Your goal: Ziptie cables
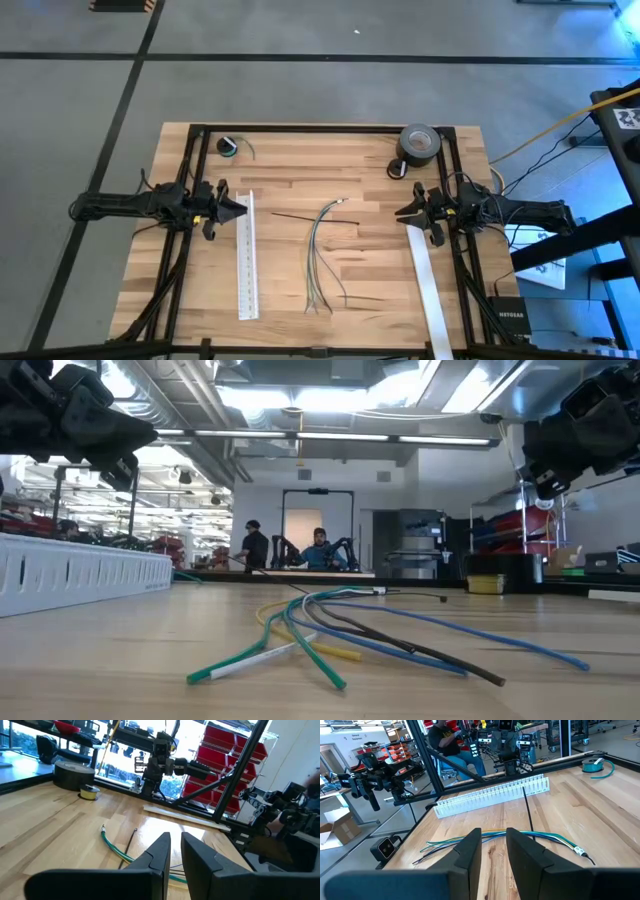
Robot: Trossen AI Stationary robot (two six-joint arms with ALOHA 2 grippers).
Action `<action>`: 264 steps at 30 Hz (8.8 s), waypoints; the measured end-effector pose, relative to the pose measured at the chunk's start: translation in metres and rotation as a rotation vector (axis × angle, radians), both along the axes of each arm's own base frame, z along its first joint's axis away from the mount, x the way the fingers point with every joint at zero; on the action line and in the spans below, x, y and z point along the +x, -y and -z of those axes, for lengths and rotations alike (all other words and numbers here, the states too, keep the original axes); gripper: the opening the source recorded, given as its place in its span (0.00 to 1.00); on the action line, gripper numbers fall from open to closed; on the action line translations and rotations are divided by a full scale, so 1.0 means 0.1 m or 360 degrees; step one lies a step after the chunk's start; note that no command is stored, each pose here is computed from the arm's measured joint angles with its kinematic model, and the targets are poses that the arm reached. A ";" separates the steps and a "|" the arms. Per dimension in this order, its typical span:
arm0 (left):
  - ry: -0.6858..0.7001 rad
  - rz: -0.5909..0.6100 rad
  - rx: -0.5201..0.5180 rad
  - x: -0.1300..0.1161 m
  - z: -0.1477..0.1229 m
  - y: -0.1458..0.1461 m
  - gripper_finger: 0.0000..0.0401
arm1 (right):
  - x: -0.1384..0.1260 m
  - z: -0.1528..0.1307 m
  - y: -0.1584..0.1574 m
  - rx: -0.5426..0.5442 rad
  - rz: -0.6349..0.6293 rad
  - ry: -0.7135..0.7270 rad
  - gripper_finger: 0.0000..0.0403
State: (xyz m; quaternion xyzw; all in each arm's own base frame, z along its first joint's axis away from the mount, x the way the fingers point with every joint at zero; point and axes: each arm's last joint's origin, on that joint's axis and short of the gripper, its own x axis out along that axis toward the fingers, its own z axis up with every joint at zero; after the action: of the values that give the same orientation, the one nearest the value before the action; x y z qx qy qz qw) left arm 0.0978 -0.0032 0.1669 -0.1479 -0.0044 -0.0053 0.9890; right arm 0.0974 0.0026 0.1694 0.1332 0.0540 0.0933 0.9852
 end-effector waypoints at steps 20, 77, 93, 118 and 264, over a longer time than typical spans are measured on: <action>0.0000 0.0000 0.0000 0.00 0.00 0.00 0.07 | 0.00 0.00 0.00 -0.0001 0.0000 0.0000 0.20; 0.0027 -0.0027 -0.0141 0.00 -0.02 -0.01 0.07 | 0.01 -0.07 0.10 0.0809 0.0549 0.0090 0.20; -0.0564 -0.0073 -0.0086 0.49 -0.46 0.04 0.01 | 0.00 -0.07 0.12 0.0585 0.0705 0.0128 0.20; -0.0897 -0.0315 -0.1182 1.35 -0.41 0.34 0.11 | 0.01 -0.03 0.10 0.0305 0.0573 0.0043 0.20; -0.1030 -0.1399 -0.0312 2.14 0.21 0.69 0.00 | 1.68 0.55 -0.57 0.0918 0.1429 -0.0871 0.39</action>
State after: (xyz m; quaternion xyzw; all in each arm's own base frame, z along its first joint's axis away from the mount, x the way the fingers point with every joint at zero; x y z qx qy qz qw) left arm 0.3120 -0.0718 0.1455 -0.2175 0.2381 0.4542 0.8305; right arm 0.2658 0.0594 0.1145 0.4243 0.2167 -0.3589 0.8026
